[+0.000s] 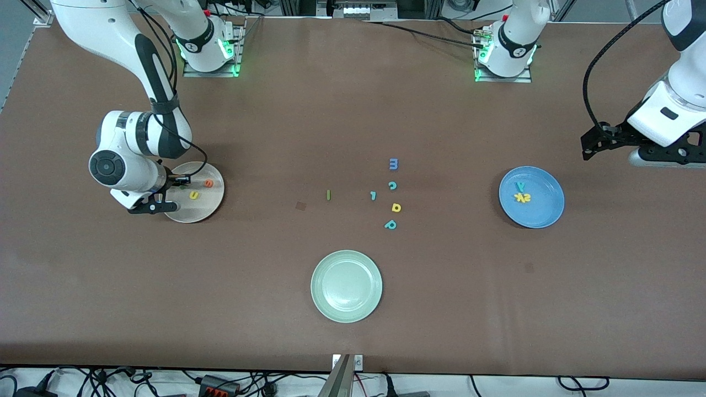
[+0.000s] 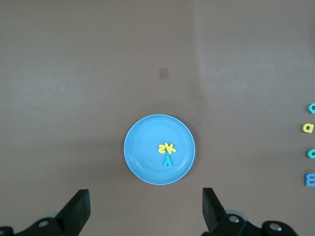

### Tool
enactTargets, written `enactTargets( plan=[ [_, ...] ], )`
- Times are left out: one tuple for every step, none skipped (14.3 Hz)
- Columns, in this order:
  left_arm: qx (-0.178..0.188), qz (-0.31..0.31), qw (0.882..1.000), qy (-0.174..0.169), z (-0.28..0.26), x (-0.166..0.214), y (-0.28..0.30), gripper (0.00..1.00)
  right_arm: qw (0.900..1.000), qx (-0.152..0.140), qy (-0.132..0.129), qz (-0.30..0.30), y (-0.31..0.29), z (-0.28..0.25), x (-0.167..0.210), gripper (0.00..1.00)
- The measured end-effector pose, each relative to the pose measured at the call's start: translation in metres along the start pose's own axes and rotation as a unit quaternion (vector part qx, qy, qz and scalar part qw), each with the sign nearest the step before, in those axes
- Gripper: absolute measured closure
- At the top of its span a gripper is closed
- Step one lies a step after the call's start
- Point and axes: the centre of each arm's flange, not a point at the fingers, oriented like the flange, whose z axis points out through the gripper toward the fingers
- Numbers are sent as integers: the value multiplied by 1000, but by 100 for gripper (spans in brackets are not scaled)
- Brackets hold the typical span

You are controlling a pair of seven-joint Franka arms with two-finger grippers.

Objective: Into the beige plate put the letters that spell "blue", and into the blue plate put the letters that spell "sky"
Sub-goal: 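Reach and grasp the green bar letter with the right gripper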

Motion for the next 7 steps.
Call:
enactTargets(
  plan=[
    [0,1,1000,0,0,0,1,0,1000,1,0,6,-11,-12,3,30],
    [0,1,1000,0,0,0,1,0,1000,1,4,9,-30,-30,7,19],
    [0,1,1000,0,0,0,1,0,1000,3,14,7,-54,-50,11,10],
    [0,1,1000,-2,0,0,1,0,1000,11,28,1,-83,-70,13,1],
    [0,1,1000,-4,1,-1,1,0,999,26,42,-6,-115,-86,12,0],
    [0,2,1000,-6,1,-1,2,0,998,45,51,-16,-149,-98,10,0],
    [0,2,1000,-7,1,-2,2,0,996,60,57,-26,-179,-106,6,0]
  ],
)
